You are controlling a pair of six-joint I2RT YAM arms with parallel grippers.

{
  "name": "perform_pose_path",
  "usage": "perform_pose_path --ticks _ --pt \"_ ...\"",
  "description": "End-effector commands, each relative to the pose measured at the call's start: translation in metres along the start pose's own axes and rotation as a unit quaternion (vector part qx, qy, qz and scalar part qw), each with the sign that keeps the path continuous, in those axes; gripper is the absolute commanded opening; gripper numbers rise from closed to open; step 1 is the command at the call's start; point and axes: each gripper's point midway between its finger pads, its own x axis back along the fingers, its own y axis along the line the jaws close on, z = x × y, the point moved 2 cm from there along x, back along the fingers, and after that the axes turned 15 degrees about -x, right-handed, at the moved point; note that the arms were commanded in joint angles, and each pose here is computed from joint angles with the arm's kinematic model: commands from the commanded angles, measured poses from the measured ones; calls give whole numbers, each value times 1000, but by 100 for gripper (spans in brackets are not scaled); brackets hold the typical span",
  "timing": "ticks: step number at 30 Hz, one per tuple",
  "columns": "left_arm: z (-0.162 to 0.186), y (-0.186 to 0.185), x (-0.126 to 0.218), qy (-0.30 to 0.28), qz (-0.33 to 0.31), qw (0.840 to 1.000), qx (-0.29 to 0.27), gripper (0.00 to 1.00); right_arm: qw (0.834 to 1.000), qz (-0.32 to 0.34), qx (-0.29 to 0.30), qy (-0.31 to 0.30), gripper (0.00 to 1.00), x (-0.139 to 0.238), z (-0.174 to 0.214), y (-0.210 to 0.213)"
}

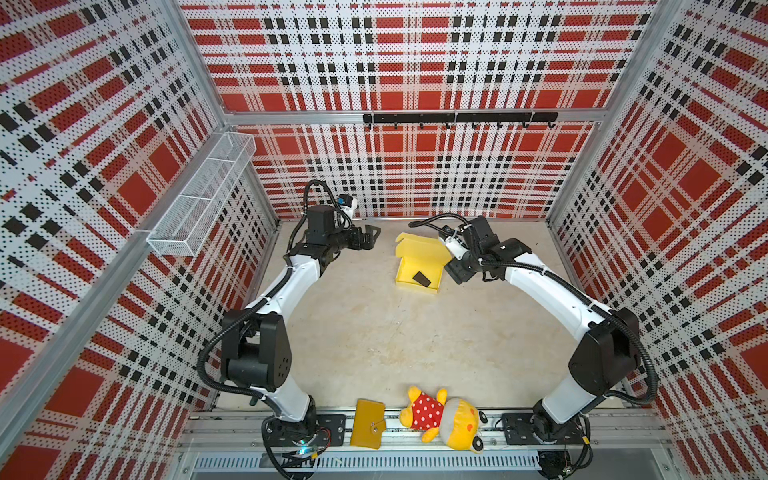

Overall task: Fold the paper box
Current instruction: 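Raise the open right gripper away from the box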

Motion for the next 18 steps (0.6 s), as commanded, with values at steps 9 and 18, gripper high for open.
perform_pose_path --ticks 9,18 --pt "-5 -6 -16 -12 15 1000 -20 100 984 -11 -175 -33 80 8 -7 -62" --pt "14 3 -22 12 13 1000 -14 99 956 -21 -289 -48 79 1 6 -105"
